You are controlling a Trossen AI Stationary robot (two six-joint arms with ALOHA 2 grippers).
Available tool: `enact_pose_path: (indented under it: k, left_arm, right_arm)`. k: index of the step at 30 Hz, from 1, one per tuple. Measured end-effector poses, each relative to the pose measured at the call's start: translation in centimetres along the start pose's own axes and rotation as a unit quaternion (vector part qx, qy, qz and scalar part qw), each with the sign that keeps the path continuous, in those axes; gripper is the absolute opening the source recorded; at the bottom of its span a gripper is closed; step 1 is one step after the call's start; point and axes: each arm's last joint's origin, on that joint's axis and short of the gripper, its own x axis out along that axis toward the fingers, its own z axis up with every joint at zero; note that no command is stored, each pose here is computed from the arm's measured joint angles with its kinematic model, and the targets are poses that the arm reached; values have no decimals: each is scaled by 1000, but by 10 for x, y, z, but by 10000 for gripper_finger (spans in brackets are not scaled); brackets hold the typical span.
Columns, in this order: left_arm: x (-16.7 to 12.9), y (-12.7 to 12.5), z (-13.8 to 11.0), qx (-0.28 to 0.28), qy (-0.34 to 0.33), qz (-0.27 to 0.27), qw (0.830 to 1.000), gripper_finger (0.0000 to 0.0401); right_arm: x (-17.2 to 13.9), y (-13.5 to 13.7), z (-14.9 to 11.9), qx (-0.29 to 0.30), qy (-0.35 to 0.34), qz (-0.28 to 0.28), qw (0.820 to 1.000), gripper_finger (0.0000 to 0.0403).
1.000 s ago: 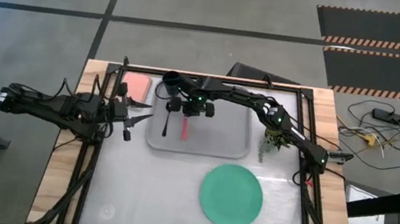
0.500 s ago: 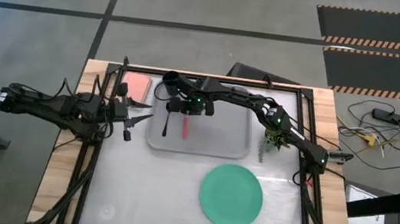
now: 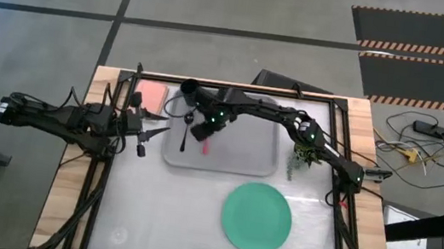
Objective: Pick and place plate/cup/fork/spoon on tray
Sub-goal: Put the pink fork on the gray serving tray left beside the black spoon
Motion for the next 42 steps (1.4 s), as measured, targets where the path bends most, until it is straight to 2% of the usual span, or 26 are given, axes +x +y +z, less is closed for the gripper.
enact_pose_path:
  k: [2, 6, 13, 17, 20, 27, 31, 36, 42]
  left_arm:
    - [0, 0, 0, -8, -1, 0, 1000, 109]
    - [0, 0, 1, -12, -1, 0, 1000, 109]
    - [0, 0, 2, -14, -6, 2, 1000, 109]
    - [0, 1, 2, -15, -7, 2, 1000, 109]
    - [0, 0, 1, -17, -3, 1, 1000, 109]
    - [4, -2, -1, -30, 10, -2, 1000, 109]
    - [7, -4, -2, -29, 15, -3, 999, 109]
    - [7, -4, -2, -27, 16, -3, 1000, 109]
    - [6, -3, -1, -21, 10, -2, 1000, 109]
  right_arm:
    - [1, 8, -11, -73, 27, -13, 997, 66]
    - [6, 30, -22, -188, 21, -24, 982, 17]
    - [-6, 37, -13, -262, -39, -7, 964, 9]
    - [-4, 35, -5, -296, -72, -1, 953, 9]
    - [4, 29, -2, -308, -79, -1, 948, 8]
    - [12, 15, -13, -304, -70, 11, 950, 8]
    - [4, 10, -24, -306, -96, 17, 947, 8]
    - [-4, 0, -39, -291, -162, 9, 943, 8]
    - [13, -15, -54, -298, -196, 0, 934, 8]
